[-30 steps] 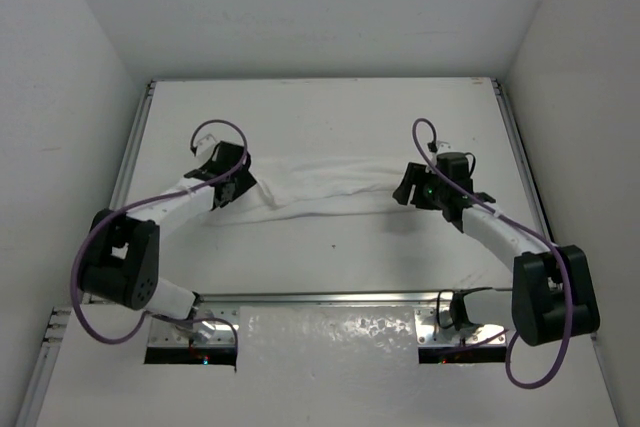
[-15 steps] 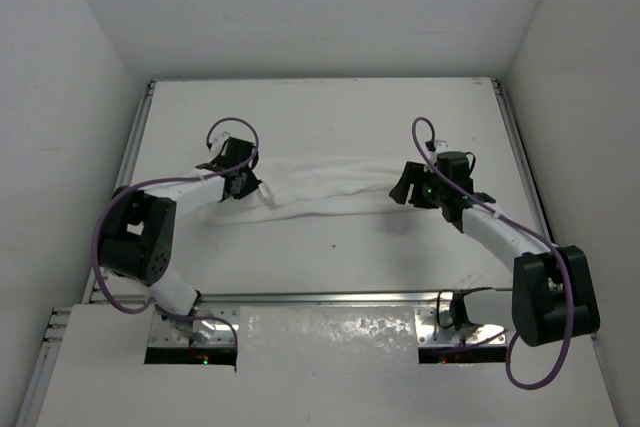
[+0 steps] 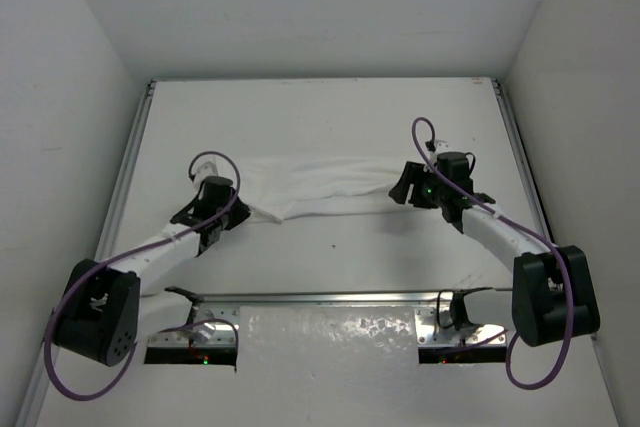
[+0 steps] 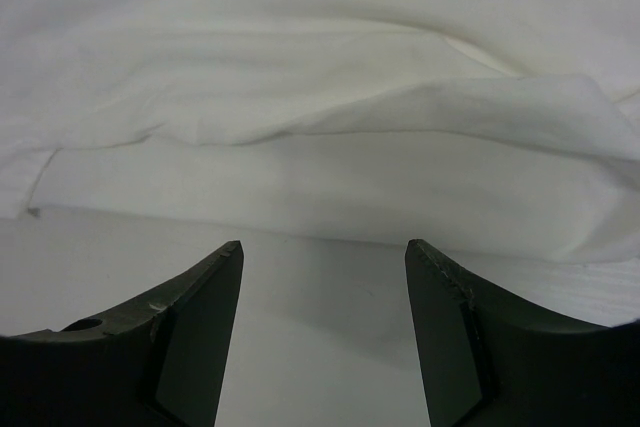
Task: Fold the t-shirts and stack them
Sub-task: Fold the other side of the tshirt into a rectangle
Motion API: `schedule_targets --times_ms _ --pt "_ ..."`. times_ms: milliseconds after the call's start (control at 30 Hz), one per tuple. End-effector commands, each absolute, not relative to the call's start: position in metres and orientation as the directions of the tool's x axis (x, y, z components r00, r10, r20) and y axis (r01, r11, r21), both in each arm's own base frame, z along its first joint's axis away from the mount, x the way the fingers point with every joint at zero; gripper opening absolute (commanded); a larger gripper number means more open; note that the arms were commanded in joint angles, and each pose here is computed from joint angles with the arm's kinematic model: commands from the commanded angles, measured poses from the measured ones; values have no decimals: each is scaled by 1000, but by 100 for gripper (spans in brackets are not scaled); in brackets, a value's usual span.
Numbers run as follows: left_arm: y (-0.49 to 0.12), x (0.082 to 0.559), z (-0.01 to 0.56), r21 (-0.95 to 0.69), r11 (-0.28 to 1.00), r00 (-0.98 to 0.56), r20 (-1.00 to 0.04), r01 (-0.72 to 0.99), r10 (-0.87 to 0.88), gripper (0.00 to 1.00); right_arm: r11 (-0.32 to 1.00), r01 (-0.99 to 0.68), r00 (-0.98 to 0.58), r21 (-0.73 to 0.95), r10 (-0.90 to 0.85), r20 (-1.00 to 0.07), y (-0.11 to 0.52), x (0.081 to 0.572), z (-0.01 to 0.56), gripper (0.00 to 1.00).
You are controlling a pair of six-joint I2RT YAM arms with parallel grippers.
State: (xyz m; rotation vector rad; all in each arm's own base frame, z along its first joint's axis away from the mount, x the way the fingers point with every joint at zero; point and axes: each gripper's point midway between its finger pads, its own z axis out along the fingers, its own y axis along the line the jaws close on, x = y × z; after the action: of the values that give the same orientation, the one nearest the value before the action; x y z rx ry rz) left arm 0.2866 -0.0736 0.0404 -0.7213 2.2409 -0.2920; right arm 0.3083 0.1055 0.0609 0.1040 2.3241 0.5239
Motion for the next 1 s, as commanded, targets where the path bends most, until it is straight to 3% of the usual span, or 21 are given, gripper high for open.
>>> schedule_targets --times_ms 0,100,200,333,400,500,700,800,967 --pt "-80 275 38 -430 810 -585 -561 -399 -586 35 903 -108 -691 416 233 -684 109 314 74 65" --pt "-70 260 31 -387 805 -595 -543 -449 -593 67 902 -109 -693 418 233 -682 110 313 74 66" --pt "-62 261 45 -392 796 -548 -579 -462 -603 72 898 -113 -696 425 234 -679 112 313 74 66" --pt "-59 289 80 -439 770 -452 -630 -463 -631 69 875 -152 -720 460 221 -658 123 313 74 66" --pt "-60 297 70 -391 768 -488 -604 -508 -630 68 862 -174 -730 476 211 -650 128 314 76 66" --pt "-48 317 71 -343 706 -431 -603 -620 -671 69 908 -53 -754 415 236 -613 109 311 63 69" --pt "-12 361 62 -287 618 -390 -568 -732 -725 70 940 101 -738 324 290 -610 68 324 60 91" --pt "6 372 57 -241 618 -390 -594 -749 -704 74 944 190 -741 270 318 -592 47 333 58 92" --pt "15 391 26 -192 614 -442 -537 -765 -719 74 920 326 -721 217 390 -573 12 343 49 92"
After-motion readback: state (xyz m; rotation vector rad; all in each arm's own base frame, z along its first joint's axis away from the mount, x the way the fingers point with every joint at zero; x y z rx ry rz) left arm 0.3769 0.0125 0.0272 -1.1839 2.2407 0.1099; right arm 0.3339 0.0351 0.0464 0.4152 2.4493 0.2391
